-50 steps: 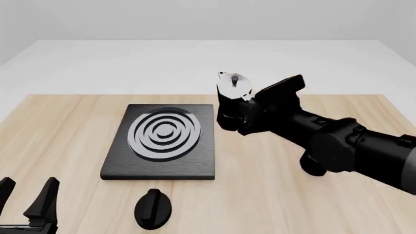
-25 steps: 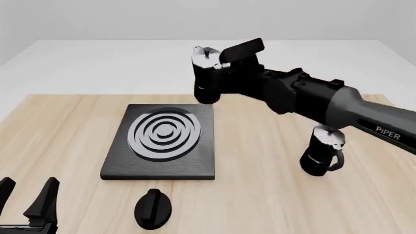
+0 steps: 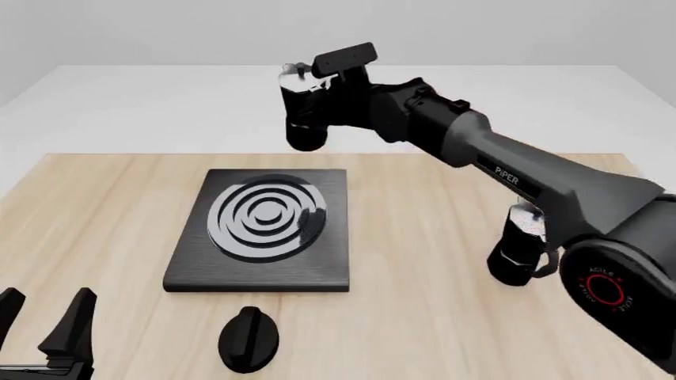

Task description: Put both moka pots on the stove.

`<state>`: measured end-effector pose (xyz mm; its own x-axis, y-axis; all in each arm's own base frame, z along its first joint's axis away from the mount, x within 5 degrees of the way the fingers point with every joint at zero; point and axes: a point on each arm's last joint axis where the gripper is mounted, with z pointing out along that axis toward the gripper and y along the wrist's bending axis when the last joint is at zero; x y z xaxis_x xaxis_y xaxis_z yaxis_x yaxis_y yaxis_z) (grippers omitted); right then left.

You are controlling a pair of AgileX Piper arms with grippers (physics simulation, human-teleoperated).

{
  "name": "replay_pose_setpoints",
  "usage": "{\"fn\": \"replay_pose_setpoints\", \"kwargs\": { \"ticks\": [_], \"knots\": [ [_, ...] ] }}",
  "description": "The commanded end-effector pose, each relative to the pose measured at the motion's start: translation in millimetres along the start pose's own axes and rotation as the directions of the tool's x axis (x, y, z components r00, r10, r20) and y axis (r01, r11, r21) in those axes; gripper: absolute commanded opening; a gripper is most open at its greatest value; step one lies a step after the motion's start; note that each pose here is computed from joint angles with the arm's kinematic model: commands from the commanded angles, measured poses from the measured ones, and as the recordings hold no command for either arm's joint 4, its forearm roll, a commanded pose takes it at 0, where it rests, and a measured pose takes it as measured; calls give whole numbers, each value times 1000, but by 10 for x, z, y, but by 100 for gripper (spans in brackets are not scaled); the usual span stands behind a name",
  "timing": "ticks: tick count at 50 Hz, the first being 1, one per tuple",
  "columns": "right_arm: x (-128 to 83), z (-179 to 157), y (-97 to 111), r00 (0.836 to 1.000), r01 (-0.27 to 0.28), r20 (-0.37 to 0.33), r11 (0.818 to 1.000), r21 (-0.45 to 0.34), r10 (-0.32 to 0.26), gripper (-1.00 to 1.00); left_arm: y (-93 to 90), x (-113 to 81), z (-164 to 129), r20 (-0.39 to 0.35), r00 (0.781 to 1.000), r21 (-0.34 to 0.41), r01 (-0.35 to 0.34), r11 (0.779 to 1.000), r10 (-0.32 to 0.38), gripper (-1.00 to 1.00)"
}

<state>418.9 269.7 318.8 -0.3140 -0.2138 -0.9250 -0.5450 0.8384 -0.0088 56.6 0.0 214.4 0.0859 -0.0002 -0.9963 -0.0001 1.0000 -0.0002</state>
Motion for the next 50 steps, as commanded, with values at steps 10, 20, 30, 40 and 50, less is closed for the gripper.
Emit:
{"fn": "replay_pose_setpoints", "kwargs": {
  "ticks": [10, 20, 30, 40, 50],
  "knots": [
    [-134, 272, 101, 999, -14, 30, 1000, -18, 14, -100, 0, 0, 0, 0, 1000, 0, 0, 1000, 0, 100],
    [-40, 335, 222, 1000, -14, 15, 999, -38, 14, -100, 0, 0, 0, 0, 1000, 0, 0, 1000, 0, 100],
    [-7, 351, 244, 1000, -13, 7, 999, -42, 13, -100, 0, 0, 0, 0, 1000, 0, 0, 1000, 0, 100],
    [21, 379, 224, 1000, -11, 2, 999, -38, 11, -100, 0, 0, 0, 0, 1000, 0, 0, 1000, 0, 100],
    [114, 393, 277, 1000, -20, -11, 999, -47, 19, -100, 0, 0, 0, 0, 1000, 0, 0, 1000, 0, 100]
  ]
}}
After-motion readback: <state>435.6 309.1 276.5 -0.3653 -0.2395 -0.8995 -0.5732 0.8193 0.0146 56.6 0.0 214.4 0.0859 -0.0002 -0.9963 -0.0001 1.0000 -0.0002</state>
